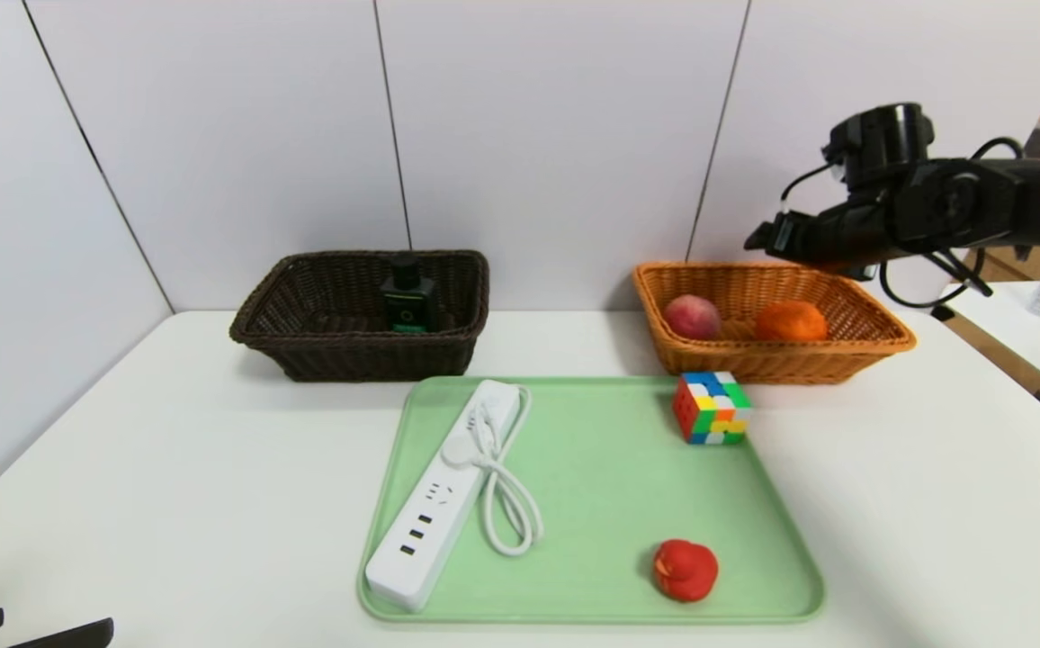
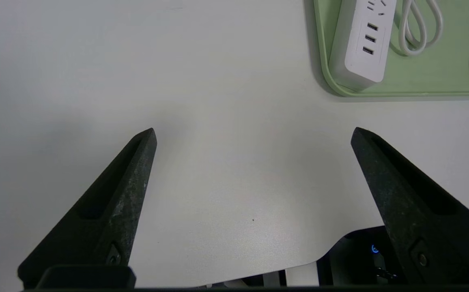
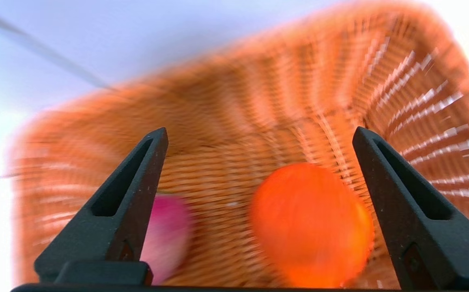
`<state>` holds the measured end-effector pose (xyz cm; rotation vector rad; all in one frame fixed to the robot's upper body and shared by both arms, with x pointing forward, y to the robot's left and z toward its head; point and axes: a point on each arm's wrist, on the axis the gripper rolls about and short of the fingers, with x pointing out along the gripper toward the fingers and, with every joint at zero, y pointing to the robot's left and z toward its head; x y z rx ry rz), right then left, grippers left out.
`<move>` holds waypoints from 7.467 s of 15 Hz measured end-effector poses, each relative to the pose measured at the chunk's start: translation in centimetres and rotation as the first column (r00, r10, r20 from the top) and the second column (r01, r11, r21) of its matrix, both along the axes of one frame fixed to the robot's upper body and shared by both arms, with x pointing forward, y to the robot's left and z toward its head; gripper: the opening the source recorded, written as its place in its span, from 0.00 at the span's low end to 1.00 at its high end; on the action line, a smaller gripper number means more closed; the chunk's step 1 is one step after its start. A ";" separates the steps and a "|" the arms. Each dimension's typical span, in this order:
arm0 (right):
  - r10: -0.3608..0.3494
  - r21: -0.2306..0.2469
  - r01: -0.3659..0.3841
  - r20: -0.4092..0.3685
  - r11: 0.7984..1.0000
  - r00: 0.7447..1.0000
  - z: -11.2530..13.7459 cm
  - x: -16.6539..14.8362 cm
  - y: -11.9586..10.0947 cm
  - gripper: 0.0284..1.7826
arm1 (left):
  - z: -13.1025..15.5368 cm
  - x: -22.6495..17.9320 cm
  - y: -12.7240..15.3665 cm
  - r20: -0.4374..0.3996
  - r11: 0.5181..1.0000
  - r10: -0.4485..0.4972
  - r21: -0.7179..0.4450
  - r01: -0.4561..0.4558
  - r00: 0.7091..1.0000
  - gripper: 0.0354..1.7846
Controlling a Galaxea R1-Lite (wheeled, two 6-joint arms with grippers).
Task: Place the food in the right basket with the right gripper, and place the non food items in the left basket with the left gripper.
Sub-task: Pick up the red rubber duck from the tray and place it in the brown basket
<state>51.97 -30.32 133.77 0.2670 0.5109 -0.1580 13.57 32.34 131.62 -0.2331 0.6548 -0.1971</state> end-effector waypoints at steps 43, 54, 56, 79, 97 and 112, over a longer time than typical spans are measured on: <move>0.312 -0.146 -0.343 -0.198 0.928 0.929 4.2 -19.8 4.6 0.95 | -8.1 17.4 -25.1 0.324 0.415 -0.875 0.118 0.902 0.360 0.94; 0.307 -0.164 -0.364 -0.294 0.917 0.905 1.8 -16.8 4.0 0.95 | -9.0 17.8 -28.2 0.252 0.354 -0.914 0.113 0.928 0.318 0.94; 0.302 -0.162 -0.359 -0.296 0.919 0.906 1.8 -16.7 3.7 0.95 | -9.0 17.8 -28.6 0.244 0.346 -0.918 0.110 0.932 0.312 0.94; 0.295 -0.145 -0.348 -0.296 0.926 0.909 1.8 -17.0 2.9 0.95 | -10.6 18.6 -30.8 0.173 0.325 -0.936 0.089 0.941 0.307 0.94; 0.307 -0.135 -0.358 -0.295 0.924 0.905 1.7 -17.6 2.8 0.95 | -9.9 18.9 -31.1 0.193 0.339 -0.928 0.089 0.937 0.318 0.16; 0.307 -0.135 -0.355 -0.288 0.925 0.907 1.8 -17.6 2.8 0.95 | 4.9 23.4 -26.8 0.419 0.650 -0.667 -0.078 0.756 0.616 0.16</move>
